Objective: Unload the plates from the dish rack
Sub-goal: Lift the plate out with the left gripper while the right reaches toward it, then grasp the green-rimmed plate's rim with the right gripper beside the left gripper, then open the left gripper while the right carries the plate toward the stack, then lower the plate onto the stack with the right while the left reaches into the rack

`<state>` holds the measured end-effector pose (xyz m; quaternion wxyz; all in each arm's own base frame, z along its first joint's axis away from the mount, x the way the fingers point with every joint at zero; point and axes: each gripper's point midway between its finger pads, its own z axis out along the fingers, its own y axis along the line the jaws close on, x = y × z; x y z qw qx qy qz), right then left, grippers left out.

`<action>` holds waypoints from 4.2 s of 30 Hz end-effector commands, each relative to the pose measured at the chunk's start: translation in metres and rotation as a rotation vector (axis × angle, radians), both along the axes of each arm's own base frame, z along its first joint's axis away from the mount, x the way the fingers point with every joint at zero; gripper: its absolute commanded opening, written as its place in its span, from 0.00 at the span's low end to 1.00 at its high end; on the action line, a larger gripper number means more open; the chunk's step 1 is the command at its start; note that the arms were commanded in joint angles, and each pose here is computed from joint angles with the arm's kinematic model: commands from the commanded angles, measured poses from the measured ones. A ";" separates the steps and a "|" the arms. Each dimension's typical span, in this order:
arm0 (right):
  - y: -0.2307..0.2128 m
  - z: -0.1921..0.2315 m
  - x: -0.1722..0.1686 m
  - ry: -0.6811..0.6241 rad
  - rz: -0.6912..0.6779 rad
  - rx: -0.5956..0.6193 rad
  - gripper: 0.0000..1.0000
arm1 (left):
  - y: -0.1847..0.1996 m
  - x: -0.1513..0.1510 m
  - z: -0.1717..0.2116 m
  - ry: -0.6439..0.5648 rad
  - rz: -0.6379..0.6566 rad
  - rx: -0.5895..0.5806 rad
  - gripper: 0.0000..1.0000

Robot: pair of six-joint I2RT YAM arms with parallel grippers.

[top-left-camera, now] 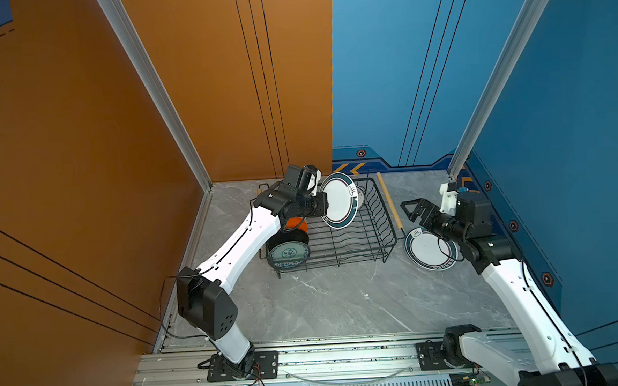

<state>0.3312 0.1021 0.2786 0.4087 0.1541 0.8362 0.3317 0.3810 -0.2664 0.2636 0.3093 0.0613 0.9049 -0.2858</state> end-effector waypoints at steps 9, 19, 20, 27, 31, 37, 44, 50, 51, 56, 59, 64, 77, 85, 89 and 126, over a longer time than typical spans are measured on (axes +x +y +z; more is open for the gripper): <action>0.094 0.002 0.015 0.016 0.202 0.169 0.97 | -0.013 -0.024 0.060 -0.063 0.091 -0.483 0.00; 0.136 0.006 0.030 0.013 0.316 0.312 0.75 | -0.023 -0.035 0.052 -0.013 0.072 -0.552 0.00; 0.138 0.007 0.031 0.012 0.321 0.318 0.74 | -0.024 -0.035 0.051 -0.008 0.073 -0.563 0.00; 0.150 0.010 0.034 -0.014 0.367 0.425 0.55 | -0.035 -0.035 0.042 0.035 0.057 -0.621 0.00; 0.150 0.007 0.033 -0.013 0.373 0.428 0.45 | -0.037 -0.033 0.036 0.049 0.057 -0.627 0.02; 0.151 0.007 0.033 -0.023 0.383 0.436 0.25 | -0.048 -0.030 0.028 0.085 0.025 -0.644 0.07; 0.146 0.007 0.034 -0.026 0.378 0.439 0.12 | -0.050 -0.027 0.024 0.086 0.022 -0.650 0.27; 0.138 0.008 0.038 -0.028 0.364 0.402 0.06 | -0.046 -0.029 0.031 0.048 -0.003 -0.649 0.47; 0.136 0.008 0.039 -0.029 0.359 0.391 0.06 | -0.045 -0.030 0.033 0.038 -0.008 -0.647 0.49; 0.120 0.012 0.047 -0.040 0.335 0.306 0.04 | -0.034 -0.038 0.042 -0.060 -0.051 -0.556 0.62; 0.099 0.022 0.053 -0.066 0.314 0.257 0.04 | -0.023 -0.041 0.046 -0.128 -0.066 -0.446 0.66; 0.045 0.042 0.054 -0.115 0.231 0.177 0.03 | 0.000 -0.040 0.059 -0.254 -0.074 -0.261 0.73; -0.131 -0.006 0.001 0.034 -0.269 -0.047 0.04 | 0.045 -0.016 0.079 -0.492 0.006 0.080 0.98; -0.174 -0.079 -0.032 0.260 -0.457 -0.166 0.03 | 0.039 0.006 0.060 -0.540 0.024 0.311 0.98; -0.182 -0.107 -0.042 0.337 -0.475 -0.226 0.03 | 0.039 0.016 0.043 -0.567 0.029 0.426 0.98; -0.171 -0.203 -0.057 0.558 -0.420 -0.110 0.19 | 0.007 0.032 0.025 -0.585 0.043 0.575 0.98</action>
